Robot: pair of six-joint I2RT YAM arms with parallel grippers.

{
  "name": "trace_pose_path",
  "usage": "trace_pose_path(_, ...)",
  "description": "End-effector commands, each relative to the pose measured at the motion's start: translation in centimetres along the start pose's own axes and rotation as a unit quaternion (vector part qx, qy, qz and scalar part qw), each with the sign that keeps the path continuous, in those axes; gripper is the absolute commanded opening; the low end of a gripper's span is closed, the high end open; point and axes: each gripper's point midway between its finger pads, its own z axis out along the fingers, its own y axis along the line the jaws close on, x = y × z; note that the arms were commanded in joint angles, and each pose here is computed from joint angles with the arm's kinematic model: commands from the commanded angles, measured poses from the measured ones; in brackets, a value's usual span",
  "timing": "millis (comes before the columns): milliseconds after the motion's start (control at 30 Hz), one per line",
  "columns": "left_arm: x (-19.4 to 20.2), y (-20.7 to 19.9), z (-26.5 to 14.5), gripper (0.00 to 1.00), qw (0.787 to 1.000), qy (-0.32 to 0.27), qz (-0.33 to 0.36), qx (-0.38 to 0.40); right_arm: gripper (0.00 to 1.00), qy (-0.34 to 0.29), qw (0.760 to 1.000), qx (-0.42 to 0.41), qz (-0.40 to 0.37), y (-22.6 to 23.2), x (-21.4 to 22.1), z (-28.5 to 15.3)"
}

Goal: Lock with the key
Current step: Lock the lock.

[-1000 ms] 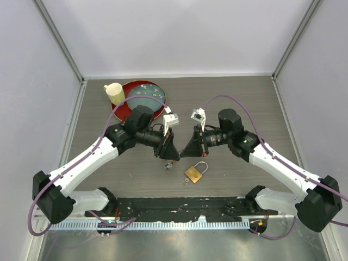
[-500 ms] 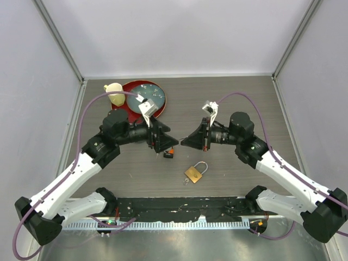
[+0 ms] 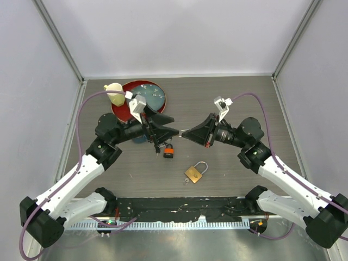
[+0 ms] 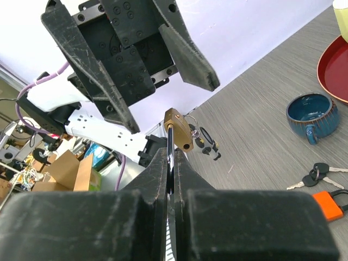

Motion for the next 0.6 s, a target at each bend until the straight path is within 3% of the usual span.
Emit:
trace_pose_path(0, -1.6, -2.0, 0.0, 0.65, 0.997, -0.027, 0.045, 0.059, 0.01, -0.057, 0.998, -0.021, -0.021, 2.1, -3.3, -0.3)
trace_pose_path(333, 0.1, -1.5, -0.7, 0.61, 0.997, -0.011, 0.056, 0.047, 0.01, -0.068, 0.997, -0.033, -0.019, 2.9, -4.3, -0.5)
trace_pose_path(567, 0.2, -1.6, -0.7, 0.44, 0.997, -0.017, 0.053, 0.054, 0.01, -0.069, 0.997, -0.034, -0.018, 3.0, -4.4, -0.7)
